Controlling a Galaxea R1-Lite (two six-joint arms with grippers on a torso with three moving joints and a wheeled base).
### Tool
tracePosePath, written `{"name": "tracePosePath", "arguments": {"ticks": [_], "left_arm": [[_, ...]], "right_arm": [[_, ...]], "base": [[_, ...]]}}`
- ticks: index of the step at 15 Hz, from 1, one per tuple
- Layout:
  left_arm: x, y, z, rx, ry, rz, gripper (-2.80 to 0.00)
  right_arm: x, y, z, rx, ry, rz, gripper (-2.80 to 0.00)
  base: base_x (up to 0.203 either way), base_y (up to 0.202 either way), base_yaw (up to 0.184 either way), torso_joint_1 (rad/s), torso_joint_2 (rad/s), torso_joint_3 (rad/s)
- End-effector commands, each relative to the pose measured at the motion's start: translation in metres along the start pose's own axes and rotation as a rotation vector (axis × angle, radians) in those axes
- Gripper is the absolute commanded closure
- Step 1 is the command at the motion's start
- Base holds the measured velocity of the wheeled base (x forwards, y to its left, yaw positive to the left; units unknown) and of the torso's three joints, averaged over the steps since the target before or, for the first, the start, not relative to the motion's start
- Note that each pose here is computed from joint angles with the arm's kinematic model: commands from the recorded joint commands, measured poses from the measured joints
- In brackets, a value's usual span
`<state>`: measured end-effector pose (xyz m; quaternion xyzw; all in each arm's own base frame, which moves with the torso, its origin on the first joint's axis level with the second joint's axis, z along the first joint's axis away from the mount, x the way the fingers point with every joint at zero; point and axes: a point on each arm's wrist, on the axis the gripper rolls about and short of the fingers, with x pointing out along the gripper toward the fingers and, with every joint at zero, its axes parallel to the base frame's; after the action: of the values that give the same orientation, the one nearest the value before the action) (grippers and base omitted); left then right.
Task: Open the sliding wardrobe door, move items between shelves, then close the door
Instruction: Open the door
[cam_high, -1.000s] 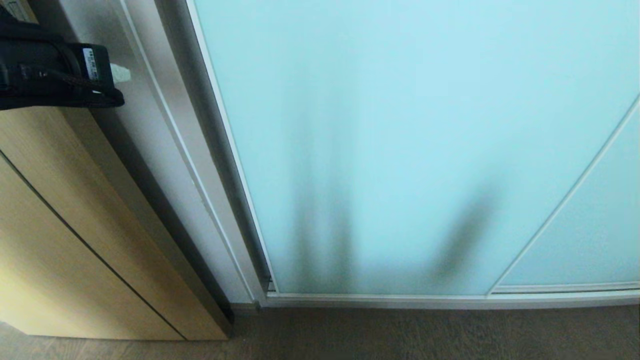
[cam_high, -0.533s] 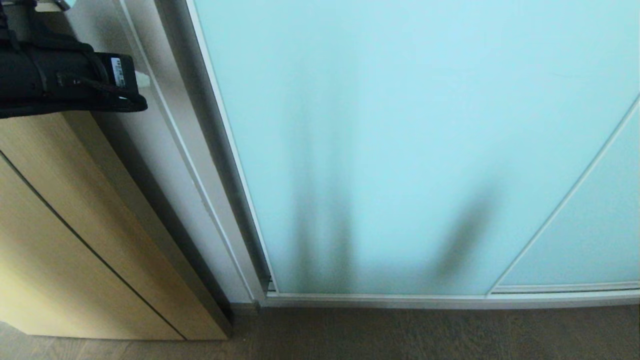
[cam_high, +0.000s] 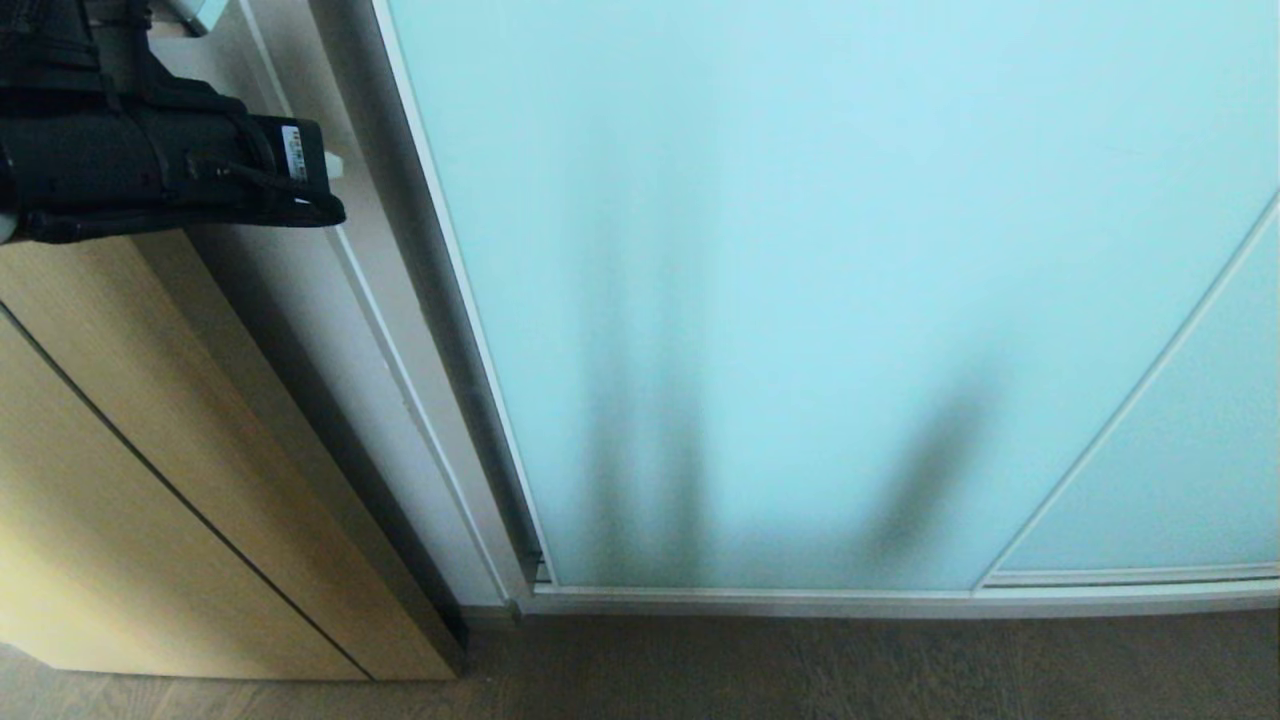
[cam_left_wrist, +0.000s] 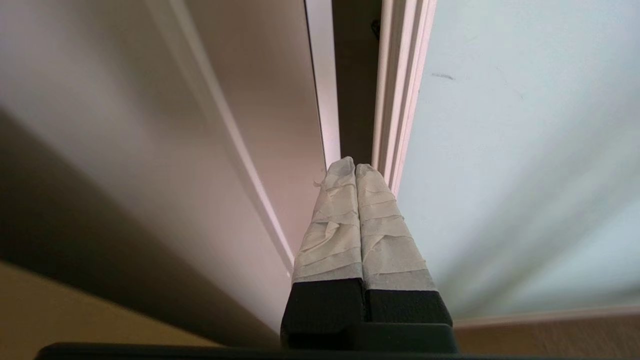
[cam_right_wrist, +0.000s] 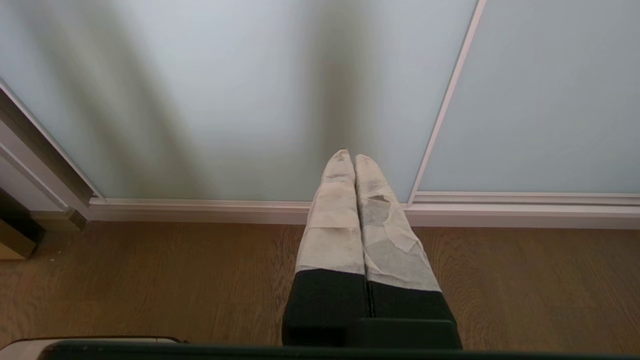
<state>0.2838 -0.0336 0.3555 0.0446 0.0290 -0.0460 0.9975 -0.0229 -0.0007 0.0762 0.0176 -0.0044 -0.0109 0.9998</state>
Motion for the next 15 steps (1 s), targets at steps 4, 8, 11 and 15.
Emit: {"name": "tracePosePath", "arguments": {"ticks": [4,8,11,15], "left_arm": [[0.015,-0.001,-0.003,0.002,-0.009,0.017,0.00],[0.018,-0.005,0.007,0.002,-0.042,-0.001,0.00],[0.017,-0.015,0.010,0.002,-0.048,-0.034,0.00],[0.020,-0.028,0.007,0.003,-0.039,-0.068,0.00]], "right_arm": [[0.000,0.000,0.000,0.000,-0.001,0.000,0.00],[0.000,0.000,0.000,0.000,-0.002,0.001,0.00],[0.000,0.000,0.000,0.000,-0.001,0.000,0.00],[0.000,0.000,0.000,0.000,-0.002,0.001,0.00]], "base": [[0.000,0.000,0.000,0.000,0.00,0.000],[0.000,0.000,0.000,0.000,0.00,0.000],[0.000,0.000,0.000,0.000,0.00,0.000],[0.000,0.000,0.000,0.000,0.00,0.000]]}}
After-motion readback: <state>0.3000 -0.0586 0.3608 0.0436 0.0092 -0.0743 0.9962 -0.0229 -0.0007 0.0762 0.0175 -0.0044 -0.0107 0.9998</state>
